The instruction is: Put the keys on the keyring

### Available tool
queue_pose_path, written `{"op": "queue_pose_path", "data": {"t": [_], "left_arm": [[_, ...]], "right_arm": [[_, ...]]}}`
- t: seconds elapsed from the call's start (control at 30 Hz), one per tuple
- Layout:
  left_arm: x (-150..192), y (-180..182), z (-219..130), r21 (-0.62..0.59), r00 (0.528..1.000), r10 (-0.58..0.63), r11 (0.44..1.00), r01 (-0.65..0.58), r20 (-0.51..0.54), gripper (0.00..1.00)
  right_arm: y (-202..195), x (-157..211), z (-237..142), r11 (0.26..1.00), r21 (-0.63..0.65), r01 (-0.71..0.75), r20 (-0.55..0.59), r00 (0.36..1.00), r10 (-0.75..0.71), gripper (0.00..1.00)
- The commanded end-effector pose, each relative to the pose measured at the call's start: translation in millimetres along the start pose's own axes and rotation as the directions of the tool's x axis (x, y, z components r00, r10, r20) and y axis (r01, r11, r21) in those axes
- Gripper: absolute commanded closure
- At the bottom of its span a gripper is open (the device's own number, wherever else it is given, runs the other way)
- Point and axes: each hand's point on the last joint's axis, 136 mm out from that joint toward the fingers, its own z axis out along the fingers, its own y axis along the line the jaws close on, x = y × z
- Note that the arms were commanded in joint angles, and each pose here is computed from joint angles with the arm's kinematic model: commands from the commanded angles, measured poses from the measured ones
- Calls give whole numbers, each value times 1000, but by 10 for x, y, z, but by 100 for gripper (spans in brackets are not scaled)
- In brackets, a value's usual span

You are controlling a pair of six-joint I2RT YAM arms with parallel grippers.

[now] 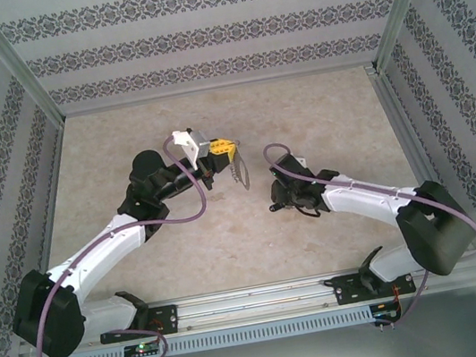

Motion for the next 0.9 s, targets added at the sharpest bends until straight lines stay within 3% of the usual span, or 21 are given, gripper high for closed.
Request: {"op": "queue_pose_path", "data": {"t": [0.0,0.33,0.87], "left_arm": [[-128,-103,-39,26,999,21,999,-22,31,100],[-123,-96,-18,29,1000,9,1000,-10,21,100],[-89,-100,-15,33,1000,15,999,-16,18,100]], "right_arm": [[-148,115,26,997,52,57,-22,998,-56,62],[-15,254,211,984,81,161,-76,985,-155,65],[-125,297,285,976,135,171,-83,983,-161,73]]}}
